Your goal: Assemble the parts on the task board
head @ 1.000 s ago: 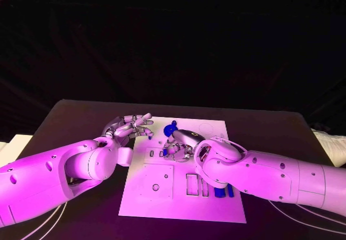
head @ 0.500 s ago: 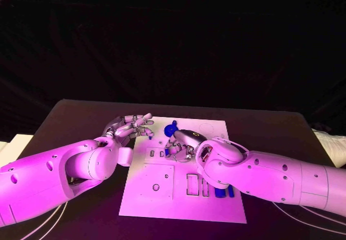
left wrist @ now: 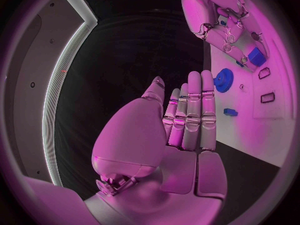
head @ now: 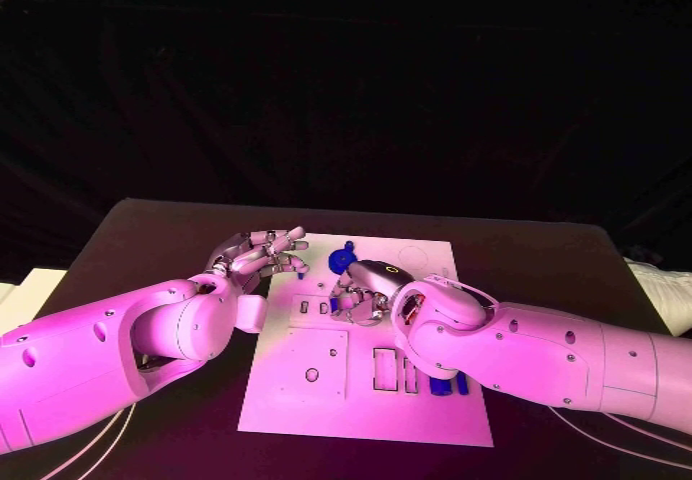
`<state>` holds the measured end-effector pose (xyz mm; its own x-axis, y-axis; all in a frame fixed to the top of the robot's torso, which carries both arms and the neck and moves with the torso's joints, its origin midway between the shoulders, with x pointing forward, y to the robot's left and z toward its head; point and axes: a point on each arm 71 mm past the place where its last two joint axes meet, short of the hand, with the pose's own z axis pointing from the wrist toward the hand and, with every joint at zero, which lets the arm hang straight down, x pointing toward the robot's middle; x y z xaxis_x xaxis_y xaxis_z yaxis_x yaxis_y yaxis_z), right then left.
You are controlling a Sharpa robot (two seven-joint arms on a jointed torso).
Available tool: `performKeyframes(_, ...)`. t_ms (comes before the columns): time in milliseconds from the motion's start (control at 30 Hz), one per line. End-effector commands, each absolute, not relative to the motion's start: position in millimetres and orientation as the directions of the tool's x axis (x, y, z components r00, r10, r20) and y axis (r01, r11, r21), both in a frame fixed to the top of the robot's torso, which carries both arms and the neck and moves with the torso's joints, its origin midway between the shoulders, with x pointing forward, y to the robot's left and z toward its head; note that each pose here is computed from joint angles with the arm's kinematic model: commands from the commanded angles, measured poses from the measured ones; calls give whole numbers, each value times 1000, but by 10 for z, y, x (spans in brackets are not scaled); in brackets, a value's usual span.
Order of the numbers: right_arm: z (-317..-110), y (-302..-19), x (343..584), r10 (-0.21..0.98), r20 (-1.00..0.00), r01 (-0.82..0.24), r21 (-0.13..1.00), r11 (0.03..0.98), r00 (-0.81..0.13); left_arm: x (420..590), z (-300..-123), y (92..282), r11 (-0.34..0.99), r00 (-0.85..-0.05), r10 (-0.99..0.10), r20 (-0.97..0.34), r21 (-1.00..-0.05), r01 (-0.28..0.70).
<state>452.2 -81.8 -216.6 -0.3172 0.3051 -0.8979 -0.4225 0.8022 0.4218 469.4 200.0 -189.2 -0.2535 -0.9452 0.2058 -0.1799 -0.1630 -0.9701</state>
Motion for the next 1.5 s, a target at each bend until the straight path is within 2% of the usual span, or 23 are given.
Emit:
performKeyframes(33, -2236, -828, 4508, 266, -902, -409, 397, 821, -340, 4689, -1881, 1971, -170, -277, -937, 215, -969, -179)
performKeyframes(700, -2180, -825, 4507, 327, -899, -420, 427, 801, -291, 4689, -1885, 1968, -169, -281, -935, 217, -968, -185)
performKeyframes(967, -2044, -848, 4450, 462, -866, -487, 492, 722, -190, 4693, -1893, 1965, -159, -286, -935, 210, -969, -190)
performKeyframes(1067, -2005, -876, 4425, 489, -853, -511, 508, 694, -183, 4695, -1895, 1968, -136, -296, -937, 187, -973, -185)
performKeyframes(1300, -1786, -1102, 4358, 546, -790, -594, 589, 548, -279, 4710, -1954, 1979, 32, -377, -925, 45, -980, -197)
performKeyframes(1500, -1513, -1529, 4446, 653, -678, -506, 716, 481, -339, 4714, -2004, 1988, 316, -487, -852, -190, -930, -189)
